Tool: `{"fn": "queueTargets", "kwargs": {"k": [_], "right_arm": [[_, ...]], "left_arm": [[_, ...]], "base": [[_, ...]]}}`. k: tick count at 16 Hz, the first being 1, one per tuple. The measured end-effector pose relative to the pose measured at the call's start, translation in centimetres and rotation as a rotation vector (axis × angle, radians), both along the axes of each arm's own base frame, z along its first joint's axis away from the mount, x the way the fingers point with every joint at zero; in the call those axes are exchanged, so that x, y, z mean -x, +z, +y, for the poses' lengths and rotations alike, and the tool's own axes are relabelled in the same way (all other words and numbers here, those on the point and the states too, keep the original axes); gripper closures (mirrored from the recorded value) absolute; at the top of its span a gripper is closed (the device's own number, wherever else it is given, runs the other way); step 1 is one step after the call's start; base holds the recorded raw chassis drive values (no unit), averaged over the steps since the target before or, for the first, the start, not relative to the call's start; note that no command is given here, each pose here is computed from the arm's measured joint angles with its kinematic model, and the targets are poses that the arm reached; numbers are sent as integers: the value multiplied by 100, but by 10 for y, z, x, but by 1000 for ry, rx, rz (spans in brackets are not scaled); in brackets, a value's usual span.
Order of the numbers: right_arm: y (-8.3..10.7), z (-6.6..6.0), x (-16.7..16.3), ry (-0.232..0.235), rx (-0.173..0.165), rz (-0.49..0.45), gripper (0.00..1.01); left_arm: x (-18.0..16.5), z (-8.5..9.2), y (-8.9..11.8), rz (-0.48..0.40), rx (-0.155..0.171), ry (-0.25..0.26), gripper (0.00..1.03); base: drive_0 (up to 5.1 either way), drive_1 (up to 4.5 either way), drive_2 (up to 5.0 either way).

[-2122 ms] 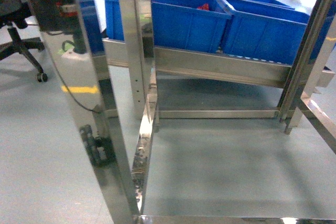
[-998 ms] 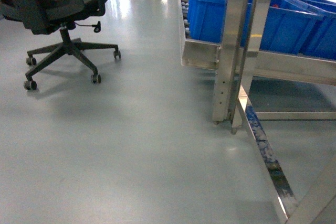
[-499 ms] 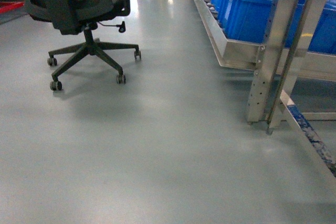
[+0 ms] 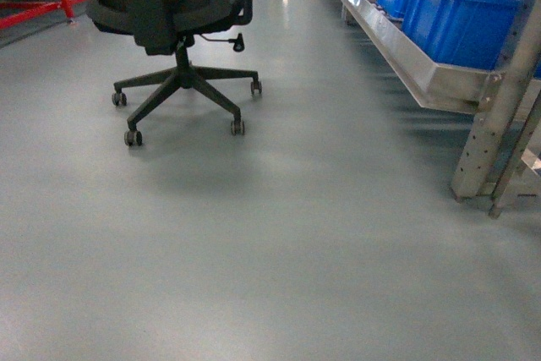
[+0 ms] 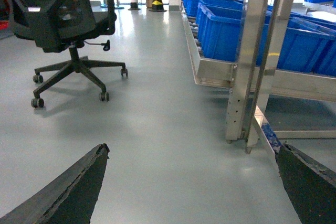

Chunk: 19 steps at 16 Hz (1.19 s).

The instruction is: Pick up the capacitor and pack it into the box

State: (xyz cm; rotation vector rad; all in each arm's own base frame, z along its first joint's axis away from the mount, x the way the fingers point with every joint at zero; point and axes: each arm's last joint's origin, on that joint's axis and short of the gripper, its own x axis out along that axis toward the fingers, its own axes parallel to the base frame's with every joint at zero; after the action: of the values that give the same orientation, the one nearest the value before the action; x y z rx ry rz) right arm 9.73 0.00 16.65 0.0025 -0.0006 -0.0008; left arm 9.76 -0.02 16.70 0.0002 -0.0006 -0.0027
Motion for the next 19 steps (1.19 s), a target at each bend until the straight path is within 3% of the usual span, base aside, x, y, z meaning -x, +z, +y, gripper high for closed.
{"fn": "queueTargets", "kwargs": {"k": [19], "right_arm": [[0,0,0,1,0,-1,3]], "left_arm": [[0,0,-1,6,0,0,59]], "base": [[-499,247,247]]}}
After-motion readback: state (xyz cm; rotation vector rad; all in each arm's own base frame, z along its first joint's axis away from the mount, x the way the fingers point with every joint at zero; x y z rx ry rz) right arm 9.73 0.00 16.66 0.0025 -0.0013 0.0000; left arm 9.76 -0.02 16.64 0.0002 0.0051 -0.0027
